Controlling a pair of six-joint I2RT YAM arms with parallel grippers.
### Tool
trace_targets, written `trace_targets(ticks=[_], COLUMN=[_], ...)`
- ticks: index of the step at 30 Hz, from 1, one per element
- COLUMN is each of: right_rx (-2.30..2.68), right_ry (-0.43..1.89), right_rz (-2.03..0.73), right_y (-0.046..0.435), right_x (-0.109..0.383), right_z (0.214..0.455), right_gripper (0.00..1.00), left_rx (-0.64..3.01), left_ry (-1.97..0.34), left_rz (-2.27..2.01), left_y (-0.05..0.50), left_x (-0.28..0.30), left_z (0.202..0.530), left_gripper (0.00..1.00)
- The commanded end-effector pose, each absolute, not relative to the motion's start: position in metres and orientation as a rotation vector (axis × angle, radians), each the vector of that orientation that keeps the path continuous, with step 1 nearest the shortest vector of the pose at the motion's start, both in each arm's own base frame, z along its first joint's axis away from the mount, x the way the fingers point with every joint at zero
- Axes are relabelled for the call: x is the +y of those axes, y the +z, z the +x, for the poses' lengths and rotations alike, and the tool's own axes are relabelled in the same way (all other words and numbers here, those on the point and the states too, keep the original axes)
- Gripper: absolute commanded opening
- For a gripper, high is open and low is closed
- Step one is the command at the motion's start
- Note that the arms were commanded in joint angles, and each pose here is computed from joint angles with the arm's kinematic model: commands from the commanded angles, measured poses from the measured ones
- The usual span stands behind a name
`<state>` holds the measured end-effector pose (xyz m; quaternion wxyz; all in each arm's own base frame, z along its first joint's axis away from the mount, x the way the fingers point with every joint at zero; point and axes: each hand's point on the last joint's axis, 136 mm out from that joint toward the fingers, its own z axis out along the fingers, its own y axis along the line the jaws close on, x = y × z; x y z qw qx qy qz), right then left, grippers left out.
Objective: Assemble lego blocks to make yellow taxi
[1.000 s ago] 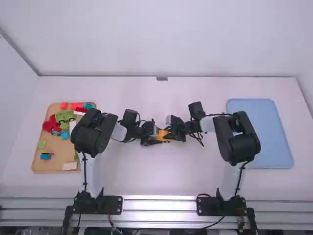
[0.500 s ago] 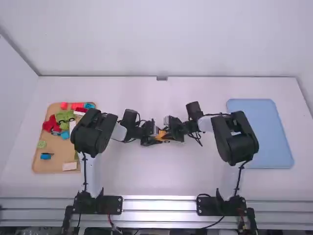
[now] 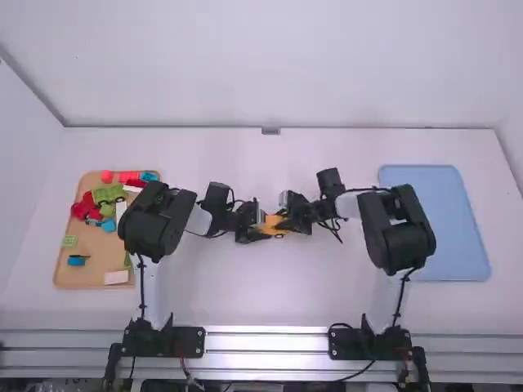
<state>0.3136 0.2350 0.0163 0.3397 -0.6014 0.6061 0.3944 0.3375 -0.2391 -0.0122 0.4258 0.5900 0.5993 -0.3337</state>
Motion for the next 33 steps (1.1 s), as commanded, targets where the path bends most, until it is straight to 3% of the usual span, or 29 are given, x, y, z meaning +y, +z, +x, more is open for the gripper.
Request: trace_targets(ticks=[1,11,27,33], right_rx=[1.556,1.595,1.777,1.806], right_ry=[1.064,1.064,0.881,0.842], right_rz=[-1.538,-1.556,-1.643,-1.729], right_y=[0.017,0.001,-0.029,-0.040], right_x=[0.227,0.232,0.241,0.233], right_z=[0.310,0.308,0.312,0.300], right_gripper=[0.00,0.00,0.00,0.00], left_rx=[1.483,1.484,1.485,1.485], left_ry=[-0.866,-0.869,-0.869,-0.868], left_rz=[1.475,1.475,1.476,1.475], left_y=[-0.011,-0.012,-0.012,-0.012], left_x=[-0.241,-0.241,-0.242,-0.242], left_z=[0.335,0.334,0.334,0.334], left_gripper=[0.37,0.36,0.33,0.29])
